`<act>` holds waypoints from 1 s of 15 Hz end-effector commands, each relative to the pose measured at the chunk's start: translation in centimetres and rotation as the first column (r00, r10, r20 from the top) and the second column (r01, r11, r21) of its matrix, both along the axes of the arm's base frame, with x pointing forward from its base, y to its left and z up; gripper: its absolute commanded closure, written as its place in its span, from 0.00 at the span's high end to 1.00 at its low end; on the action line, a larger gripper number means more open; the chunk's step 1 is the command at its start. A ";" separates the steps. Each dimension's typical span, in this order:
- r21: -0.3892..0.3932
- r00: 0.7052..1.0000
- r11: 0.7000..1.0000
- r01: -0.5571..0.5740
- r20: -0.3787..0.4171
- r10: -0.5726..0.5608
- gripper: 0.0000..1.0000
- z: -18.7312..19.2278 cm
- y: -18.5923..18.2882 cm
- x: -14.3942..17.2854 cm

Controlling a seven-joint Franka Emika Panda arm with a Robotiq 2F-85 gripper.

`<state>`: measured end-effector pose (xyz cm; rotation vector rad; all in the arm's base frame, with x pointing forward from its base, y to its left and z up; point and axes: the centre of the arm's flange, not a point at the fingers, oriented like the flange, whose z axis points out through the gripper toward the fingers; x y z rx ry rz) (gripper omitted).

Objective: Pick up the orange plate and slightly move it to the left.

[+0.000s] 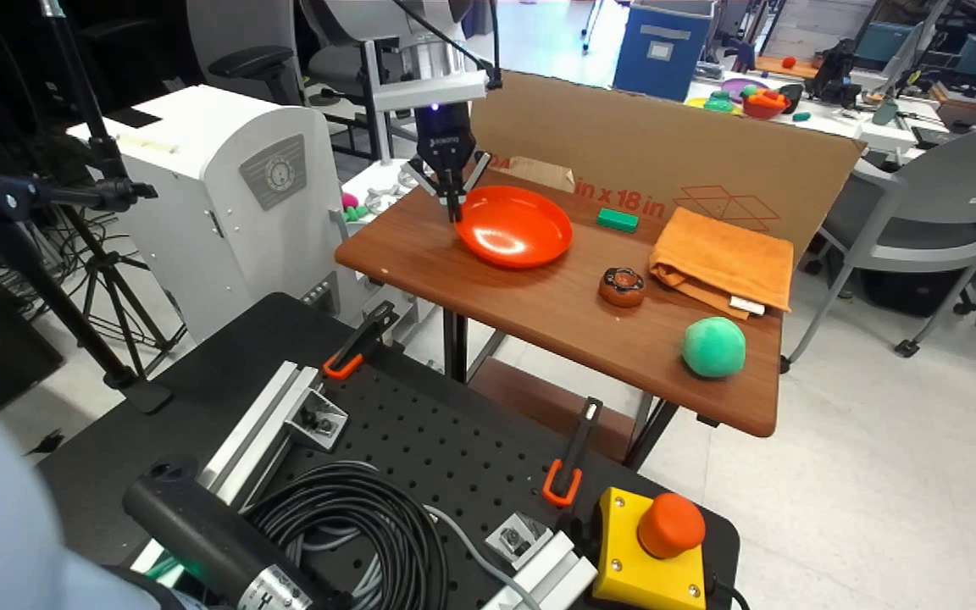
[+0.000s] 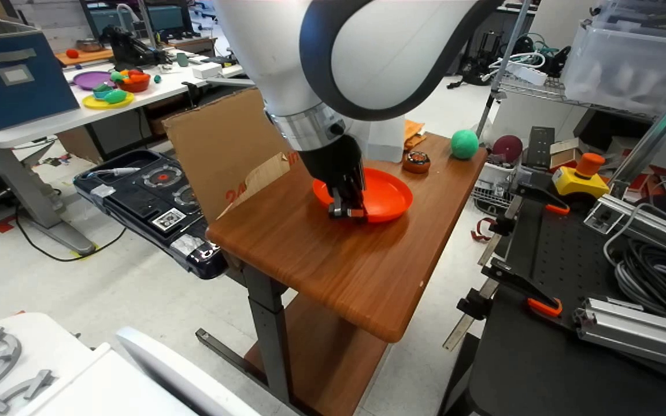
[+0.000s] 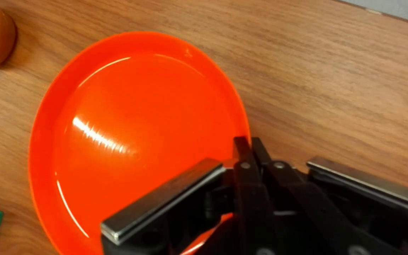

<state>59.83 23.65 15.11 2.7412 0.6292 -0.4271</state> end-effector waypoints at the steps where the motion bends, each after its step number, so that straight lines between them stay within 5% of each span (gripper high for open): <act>1: -0.027 0.993 0.993 -0.119 0.010 0.119 0.01 2.0 0.2 -2.9; 9: -0.132 0.919 0.910 -0.393 -0.081 0.386 0.01 -1.0 3.7 -12.1; 15: -0.178 0.861 0.842 -0.509 -0.097 0.500 0.01 -2.8 6.6 -15.4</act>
